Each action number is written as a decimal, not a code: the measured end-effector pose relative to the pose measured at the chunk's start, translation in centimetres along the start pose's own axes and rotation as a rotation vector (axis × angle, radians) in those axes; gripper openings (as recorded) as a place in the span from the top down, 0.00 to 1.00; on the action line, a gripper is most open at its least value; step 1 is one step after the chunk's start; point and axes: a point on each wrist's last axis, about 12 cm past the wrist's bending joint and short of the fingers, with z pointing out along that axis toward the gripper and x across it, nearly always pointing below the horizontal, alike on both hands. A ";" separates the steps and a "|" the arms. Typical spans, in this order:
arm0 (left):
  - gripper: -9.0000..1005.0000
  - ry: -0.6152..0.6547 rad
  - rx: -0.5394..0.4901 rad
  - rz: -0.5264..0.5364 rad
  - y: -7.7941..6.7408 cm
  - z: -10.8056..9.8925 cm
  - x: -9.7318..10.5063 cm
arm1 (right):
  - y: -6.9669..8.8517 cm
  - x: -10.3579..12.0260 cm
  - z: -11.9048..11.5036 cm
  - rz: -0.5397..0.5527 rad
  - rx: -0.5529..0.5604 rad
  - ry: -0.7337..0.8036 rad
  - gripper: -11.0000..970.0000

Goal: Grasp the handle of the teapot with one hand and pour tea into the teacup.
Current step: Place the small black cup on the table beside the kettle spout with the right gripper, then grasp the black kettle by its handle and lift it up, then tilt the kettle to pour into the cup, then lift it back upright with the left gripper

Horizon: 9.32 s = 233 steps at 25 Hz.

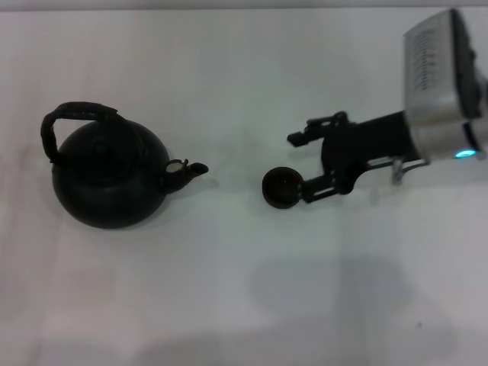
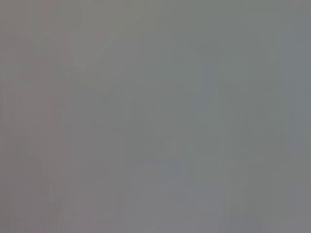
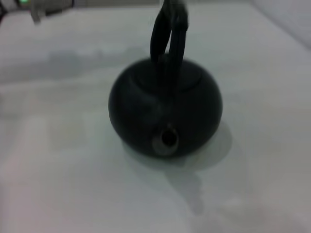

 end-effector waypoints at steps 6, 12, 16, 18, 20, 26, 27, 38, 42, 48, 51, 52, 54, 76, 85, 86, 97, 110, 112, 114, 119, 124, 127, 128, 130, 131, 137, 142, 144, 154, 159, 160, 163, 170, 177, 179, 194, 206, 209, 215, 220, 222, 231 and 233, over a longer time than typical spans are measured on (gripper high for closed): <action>0.13 0.007 0.026 -0.004 -0.4 0.0 0.1 | -0.8 0.8 -3.7 0.038 0.063 -0.114 0.12; 0.13 0.017 0.060 -0.015 -0.8 -0.1 0.2 | -1.3 2.0 -6.6 0.077 0.171 -0.273 0.12; 0.13 0.026 0.111 -0.029 -1.5 0.2 0.3 | -1.6 3.8 -8.0 0.149 0.272 -0.404 0.12; 0.13 0.035 0.151 -0.035 -2.0 0.4 0.4 | -1.8 4.9 -8.4 0.187 0.317 -0.445 0.12; 0.13 0.043 0.197 -0.037 -2.6 0.5 0.5 | -2.0 5.8 -8.5 0.219 0.357 -0.460 0.13; 0.13 0.040 0.313 -0.042 -4.1 0.1 0.5 | -2.3 7.0 -8.6 0.249 0.428 -0.439 0.13; 0.13 0.034 0.333 -0.044 -4.3 -0.1 0.4 | -2.4 7.1 -8.7 0.252 0.434 -0.435 0.13; 0.13 0.039 0.370 -0.047 -5.6 -2.5 0.6 | -2.7 7.9 -8.6 0.290 0.471 -0.410 0.13; 0.13 0.082 0.398 -0.069 -5.9 -2.4 1.0 | -2.7 7.9 -8.4 0.292 0.467 -0.413 0.13; 0.16 0.140 0.427 -0.089 -6.2 -1.8 1.6 | -2.5 8.0 -8.4 0.297 0.463 -0.414 0.13; 0.18 0.158 0.426 -0.091 -6.1 -1.7 1.8 | -2.4 8.2 -8.3 0.303 0.462 -0.415 0.13; 0.18 0.163 0.424 -0.092 -6.1 -1.6 1.8 | -2.3 8.2 -8.2 0.306 0.460 -0.415 0.13; 0.19 0.169 0.423 -0.094 -6.1 -1.5 1.9 | -2.2 8.3 -8.1 0.311 0.456 -0.416 0.13; 0.40 0.197 0.476 -0.086 -6.1 0.7 2.0 | -2.2 8.6 -8.0 0.315 0.461 -0.410 0.13; 0.72 0.224 0.472 -0.126 -6.1 1.3 2.2 | -2.3 8.5 -7.9 0.306 0.468 -0.407 0.13; 0.77 0.228 0.470 -0.130 -6.0 1.5 2.2 | -2.3 8.5 -7.9 0.306 0.468 -0.406 0.13; 0.87 0.221 0.477 -0.138 -5.5 3.1 1.8 | -2.2 8.8 -7.6 0.313 0.478 -0.421 0.13; 0.87 0.255 0.558 -0.134 -5.2 5.9 1.1 | -1.9 9.1 -7.5 0.318 0.488 -0.438 0.13; 0.87 0.270 0.591 -0.115 -5.0 7.0 0.6 | -1.9 9.1 -7.5 0.315 0.491 -0.443 0.13; 0.87 0.290 0.617 -0.106 -4.9 7.9 0.2 | -1.9 9.1 -7.6 0.312 0.497 -0.452 0.13; 0.87 0.339 0.692 -0.082 -5.1 9.8 -1.0 | -1.8 9.2 -7.5 0.305 0.510 -0.471 0.13; 0.87 0.339 0.728 -0.070 -5.5 11.2 -2.2 | -1.8 9.2 -7.4 0.297 0.516 -0.479 0.13; 0.87 0.330 0.750 -0.047 -5.7 11.6 -2.7 | -1.8 9.2 -7.4 0.293 0.519 -0.480 0.13; 0.87 0.312 0.765 -0.017 -5.8 12.0 -3.2 | -1.8 9.3 -7.4 0.291 0.520 -0.480 0.13; 0.87 0.304 0.769 -0.007 -5.9 12.2 -3.4 | -1.7 9.3 -7.4 0.291 0.521 -0.481 0.13; 0.87 0.304 0.769 -0.007 -5.9 12.2 -3.4 | -1.7 9.3 -7.3 0.291 0.521 -0.482 0.13; 0.87 0.290 0.806 0.018 -6.7 13.2 -4.5 | -1.6 9.4 -7.3 0.285 0.522 -0.482 0.13; 0.87 0.294 0.827 0.069 -7.7 14.0 -5.0 | -1.5 9.5 -7.2 0.278 0.526 -0.480 0.13; 0.87 0.291 0.833 0.075 -7.9 14.1 -5.1 | -1.5 9.5 -7.2 0.276 0.528 -0.482 0.13; 0.87 0.289 0.884 0.138 -9.3 15.2 -6.4 | -1.4 9.7 -7.2 0.270 0.539 -0.489 0.13; 0.87 0.334 0.912 0.210 -10.4 15.9 -7.0 | -1.4 9.7 -7.4 0.268 0.554 -0.505 0.13; 0.87 0.335 0.914 0.219 -10.6 16.0 -7.1 | -1.4 9.7 -7.4 0.268 0.554 -0.506 0.13; 0.87 0.350 0.922 0.241 -11.2 16.4 -7.6 | -1.5 9.6 -7.4 0.267 0.557 -0.514 0.13; 0.87 0.396 0.922 0.321 -12.5 17.1 -8.7 | -1.5 9.3 -7.6 0.265 0.558 -0.544 0.13; 0.87 0.427 0.929 0.397 -14.1 17.3 -9.1 | -1.5 9.2 -7.7 0.266 0.561 -0.555 0.13; 0.87 0.436 0.930 0.441 -14.9 17.4 -9.4 | -1.5 9.2 -7.7 0.267 0.563 -0.558 0.13; 0.88 0.450 0.964 0.599 -19.0 17.7 -11.2 | -1.8 8.9 -7.8 0.258 0.567 -0.566 0.13; 0.88 0.464 0.971 0.665 -20.9 17.2 -12.1 | -1.9 9.1 -7.9 0.262 0.589 -0.559 0.13; 0.88 0.473 0.962 0.689 -21.2 17.1 -12.2 | -2.0 9.2 -8.0 0.266 0.597 -0.557 0.13; 0.88 0.485 0.953 0.733 -22.0 16.9 -12.3 | -2.0 9.4 -8.2 0.271 0.607 -0.558 0.13; 0.88 0.481 0.953 0.759 -22.5 16.8 -12.5 | -2.0 9.5 -8.2 0.274 0.611 -0.555 0.13; 0.88 0.479 0.959 0.764 -22.7 16.8 -12.6 | -2.0 9.5 -8.3 0.274 0.611 -0.554 0.13; 0.88 0.459 0.985 0.797 -23.6 16.4 -12.9 | -1.9 9.6 -8.2 0.276 0.611 -0.554 0.13; 0.88 0.454 0.994 0.803 -23.9 16.3 -13.0 | -1.9 9.6 -8.2 0.276 0.611 -0.554 0.13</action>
